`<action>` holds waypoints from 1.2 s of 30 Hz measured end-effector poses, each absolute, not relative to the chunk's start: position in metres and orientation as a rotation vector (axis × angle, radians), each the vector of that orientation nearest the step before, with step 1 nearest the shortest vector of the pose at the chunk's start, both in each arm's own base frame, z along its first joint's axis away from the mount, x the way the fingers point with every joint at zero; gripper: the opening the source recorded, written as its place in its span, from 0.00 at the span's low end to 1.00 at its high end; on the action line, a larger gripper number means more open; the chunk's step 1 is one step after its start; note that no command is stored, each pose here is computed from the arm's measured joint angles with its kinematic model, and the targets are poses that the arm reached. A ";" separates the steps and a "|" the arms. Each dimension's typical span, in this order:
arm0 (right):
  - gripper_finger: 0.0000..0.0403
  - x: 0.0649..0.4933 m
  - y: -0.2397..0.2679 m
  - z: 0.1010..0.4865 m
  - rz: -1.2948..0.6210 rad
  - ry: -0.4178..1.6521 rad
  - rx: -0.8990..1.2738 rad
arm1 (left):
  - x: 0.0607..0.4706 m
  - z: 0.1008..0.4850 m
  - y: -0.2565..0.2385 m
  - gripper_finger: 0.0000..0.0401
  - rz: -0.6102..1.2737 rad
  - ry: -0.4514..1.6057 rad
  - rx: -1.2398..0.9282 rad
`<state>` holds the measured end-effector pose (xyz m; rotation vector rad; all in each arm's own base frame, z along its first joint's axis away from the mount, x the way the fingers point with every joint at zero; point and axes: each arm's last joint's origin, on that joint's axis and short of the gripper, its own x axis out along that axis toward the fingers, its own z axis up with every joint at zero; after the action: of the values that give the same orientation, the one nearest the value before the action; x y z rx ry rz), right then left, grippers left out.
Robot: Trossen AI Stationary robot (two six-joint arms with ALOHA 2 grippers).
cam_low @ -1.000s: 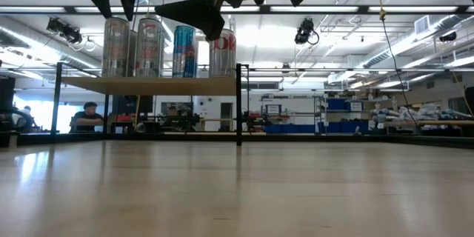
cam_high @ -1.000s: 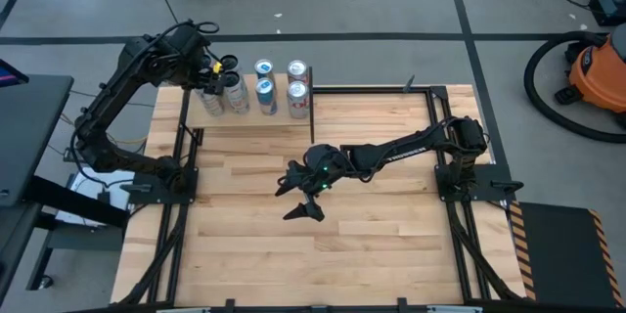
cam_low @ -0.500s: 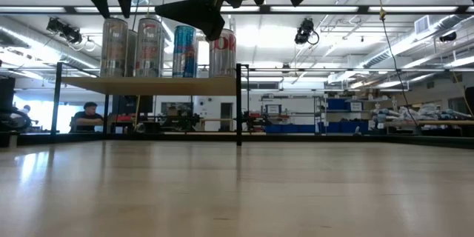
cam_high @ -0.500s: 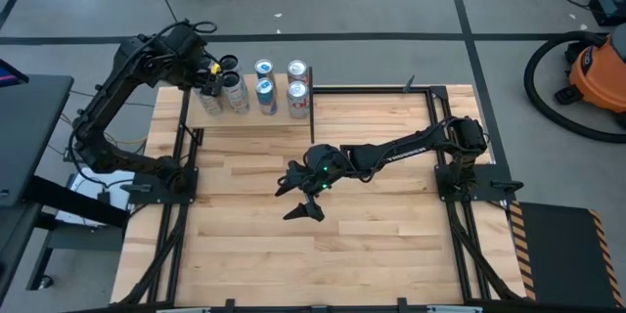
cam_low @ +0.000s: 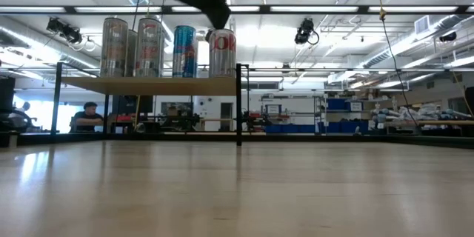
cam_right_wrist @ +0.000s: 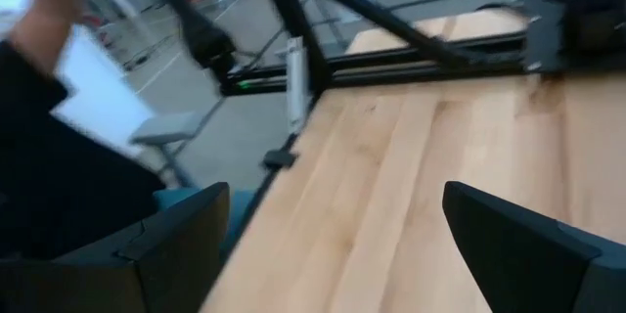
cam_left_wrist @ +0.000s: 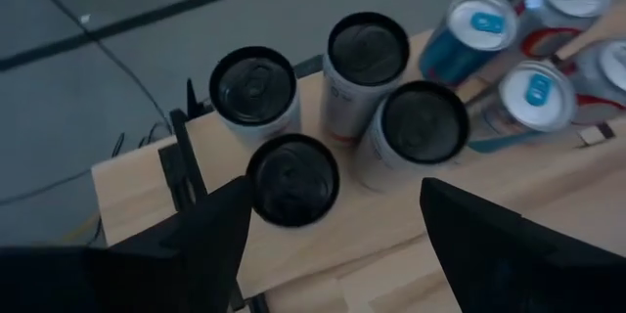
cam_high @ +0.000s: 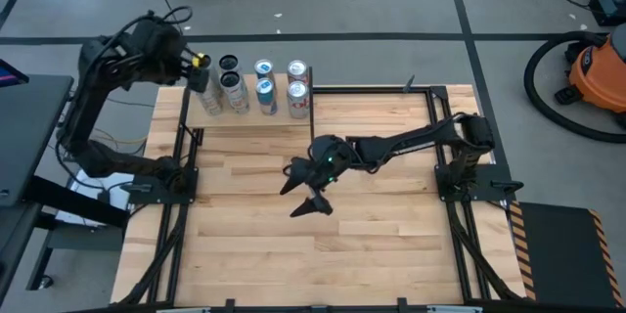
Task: Place canned beverage on shelf
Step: Put the white-yellow soda can on the shelf aligned with the other white-yellow soda can
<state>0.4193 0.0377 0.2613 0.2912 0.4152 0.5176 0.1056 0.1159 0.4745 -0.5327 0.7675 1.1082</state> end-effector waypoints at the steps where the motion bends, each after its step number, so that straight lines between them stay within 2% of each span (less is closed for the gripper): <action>1: 0.95 0.416 0.036 0.265 0.538 0.426 0.299 | 0.103 0.476 0.112 0.74 1.100 0.760 -0.522; 6: 0.95 0.397 0.030 0.287 0.641 0.480 0.367 | 0.084 0.485 0.090 0.74 1.069 0.699 -0.473; 11: 0.95 0.378 0.028 0.318 0.731 0.426 0.378 | 0.058 0.493 0.062 0.74 1.047 0.600 -0.444; 22: 0.95 0.298 0.025 0.400 0.866 0.186 0.111 | -0.011 0.498 0.001 0.74 1.076 0.335 -0.419; 29: 0.95 0.248 0.032 0.421 0.907 0.171 -0.007 | -0.047 0.492 -0.033 0.74 1.086 0.194 -0.407; 36: 0.95 0.219 0.033 0.433 0.920 0.135 -0.068 | -0.064 0.480 -0.054 0.74 1.134 0.125 -0.388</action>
<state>0.2188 0.0333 0.4327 -0.0677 0.1352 0.9205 -0.0639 -0.0540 0.4803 -0.3884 0.1253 1.1338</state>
